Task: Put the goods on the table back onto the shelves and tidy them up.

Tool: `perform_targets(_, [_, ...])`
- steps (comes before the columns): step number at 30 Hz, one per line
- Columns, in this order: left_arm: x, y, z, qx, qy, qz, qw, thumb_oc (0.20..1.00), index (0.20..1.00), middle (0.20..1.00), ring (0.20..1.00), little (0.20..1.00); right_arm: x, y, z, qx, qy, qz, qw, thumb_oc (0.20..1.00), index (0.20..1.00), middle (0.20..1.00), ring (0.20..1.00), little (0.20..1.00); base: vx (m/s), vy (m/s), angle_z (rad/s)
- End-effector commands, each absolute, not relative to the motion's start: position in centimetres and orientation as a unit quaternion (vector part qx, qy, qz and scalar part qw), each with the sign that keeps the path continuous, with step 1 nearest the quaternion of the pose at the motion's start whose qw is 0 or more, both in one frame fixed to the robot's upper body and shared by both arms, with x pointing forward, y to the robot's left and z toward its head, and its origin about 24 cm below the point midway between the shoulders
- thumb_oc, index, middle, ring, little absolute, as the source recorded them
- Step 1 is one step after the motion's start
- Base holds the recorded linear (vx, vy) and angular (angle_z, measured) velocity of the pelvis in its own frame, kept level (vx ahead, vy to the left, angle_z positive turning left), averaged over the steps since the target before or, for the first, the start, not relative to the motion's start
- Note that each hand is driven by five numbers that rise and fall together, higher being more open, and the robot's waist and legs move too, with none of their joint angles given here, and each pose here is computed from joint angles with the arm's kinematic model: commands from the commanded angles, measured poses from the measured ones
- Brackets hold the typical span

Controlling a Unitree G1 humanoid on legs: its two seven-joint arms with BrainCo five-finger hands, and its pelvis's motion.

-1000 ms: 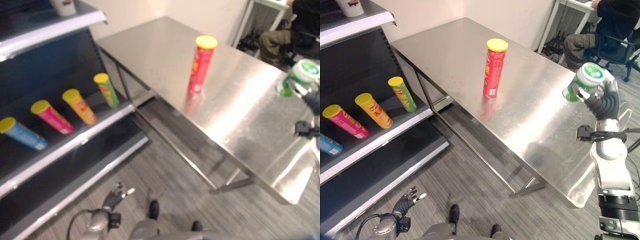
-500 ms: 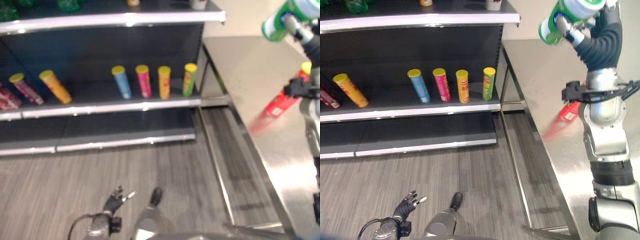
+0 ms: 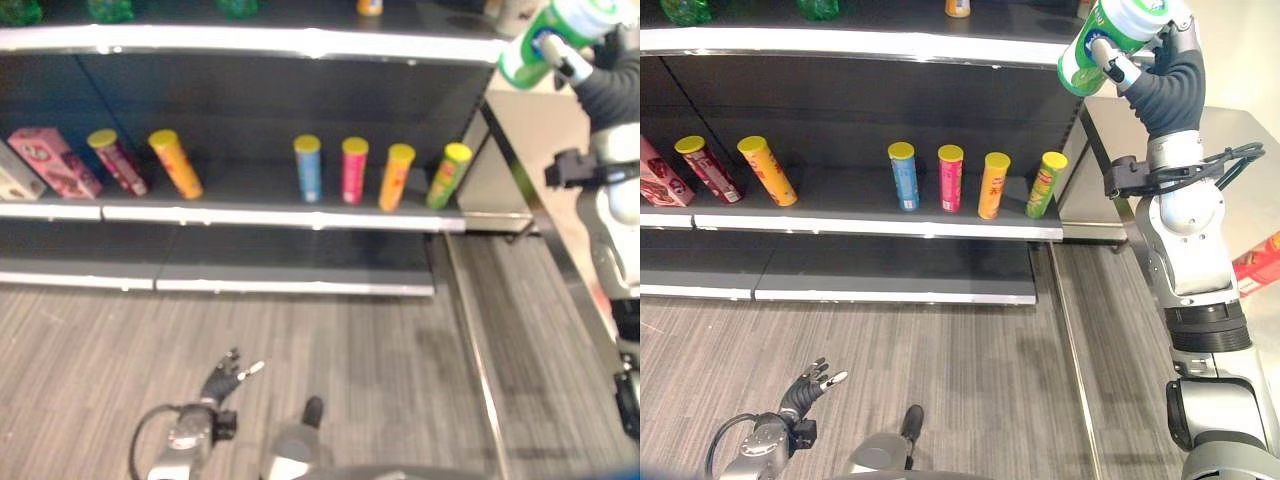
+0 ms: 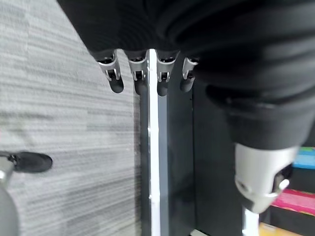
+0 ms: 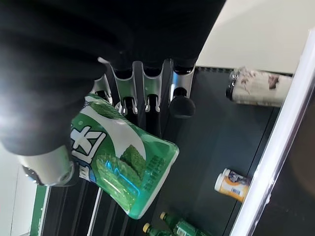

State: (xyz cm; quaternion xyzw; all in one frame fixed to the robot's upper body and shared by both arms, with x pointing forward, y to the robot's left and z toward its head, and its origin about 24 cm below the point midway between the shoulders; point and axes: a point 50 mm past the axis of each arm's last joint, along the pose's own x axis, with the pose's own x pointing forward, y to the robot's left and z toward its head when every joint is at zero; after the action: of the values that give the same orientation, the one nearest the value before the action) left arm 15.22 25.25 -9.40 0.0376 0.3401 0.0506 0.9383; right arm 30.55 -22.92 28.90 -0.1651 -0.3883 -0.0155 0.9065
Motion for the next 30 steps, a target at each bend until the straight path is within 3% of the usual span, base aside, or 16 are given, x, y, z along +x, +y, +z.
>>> perform_targets(1, [15.4, 26.1, -8.1, 0.093, 0.316, 0.023, 0.944, 1.0, 1.0, 1.0, 1.0, 1.0, 30.2, -23.5, 31.5, -0.184, -0.415, -0.027, 0.89, 0.2, 0.2, 0.2, 0.2, 0.2, 0.11, 0.391, 0.54])
perform_targets(14, [17.1, 26.0, -7.3, 0.093, 0.293, 0.017, 0.951, 1.0, 1.0, 1.0, 1.0, 1.0, 29.5, -26.2, 36.5, -0.231, -0.442, -0.071, 0.864, 0.2, 0.2, 0.2, 0.2, 0.2, 0.14, 0.006, 0.59])
perform_targets(21, [16.4, 25.9, -7.7, 0.088, 0.305, 0.018, 0.948, 1.0, 1.0, 1.0, 1.0, 1.0, 29.7, -28.1, 35.8, -0.227, -0.41, -0.094, 0.878, 0.2, 0.2, 0.2, 0.2, 0.2, 0.27, -0.231, 1.08])
perform_targets(30, [14.6, 27.3, -8.4, 0.077, 0.331, 0.061, 0.939, 1.0, 1.0, 1.0, 1.0, 1.0, 31.6, -29.7, 34.7, -0.243, -0.343, -0.119, 0.899, 0.2, 0.2, 0.2, 0.2, 0.2, 0.09, 0.021, -0.05])
